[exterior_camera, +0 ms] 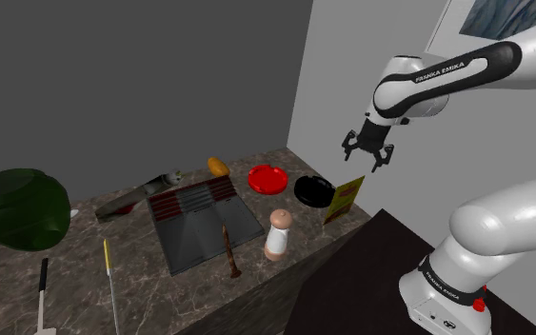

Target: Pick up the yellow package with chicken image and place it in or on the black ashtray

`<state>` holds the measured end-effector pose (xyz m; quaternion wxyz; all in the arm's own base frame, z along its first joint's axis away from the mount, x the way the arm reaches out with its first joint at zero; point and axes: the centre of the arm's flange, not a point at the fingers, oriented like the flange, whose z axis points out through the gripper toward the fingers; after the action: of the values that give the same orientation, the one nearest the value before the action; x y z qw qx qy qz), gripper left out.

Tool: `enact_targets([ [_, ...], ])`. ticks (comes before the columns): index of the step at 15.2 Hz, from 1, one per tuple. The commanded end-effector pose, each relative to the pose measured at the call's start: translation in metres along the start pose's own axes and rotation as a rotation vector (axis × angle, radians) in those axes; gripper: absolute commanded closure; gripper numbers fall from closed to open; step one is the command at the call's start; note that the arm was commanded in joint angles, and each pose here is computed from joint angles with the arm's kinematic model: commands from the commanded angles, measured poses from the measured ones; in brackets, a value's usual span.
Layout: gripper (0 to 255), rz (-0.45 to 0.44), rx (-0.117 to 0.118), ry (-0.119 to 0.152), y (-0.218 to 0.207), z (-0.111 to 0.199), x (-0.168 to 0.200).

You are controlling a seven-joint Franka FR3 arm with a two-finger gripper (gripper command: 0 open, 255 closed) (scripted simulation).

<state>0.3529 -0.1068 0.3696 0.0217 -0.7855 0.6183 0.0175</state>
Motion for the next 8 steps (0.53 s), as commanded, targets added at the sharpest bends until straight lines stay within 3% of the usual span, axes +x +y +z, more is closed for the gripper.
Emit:
enact_targets([
  [1, 0, 0.142, 0.008, 0.013, 0.006, 0.018, 0.015],
  [4, 0, 0.342, 0.016, 0.030, 0.019, 0.049, 0.033],
  [8, 0, 0.372, 0.017, 0.032, 0.021, 0.069, 0.037],
])
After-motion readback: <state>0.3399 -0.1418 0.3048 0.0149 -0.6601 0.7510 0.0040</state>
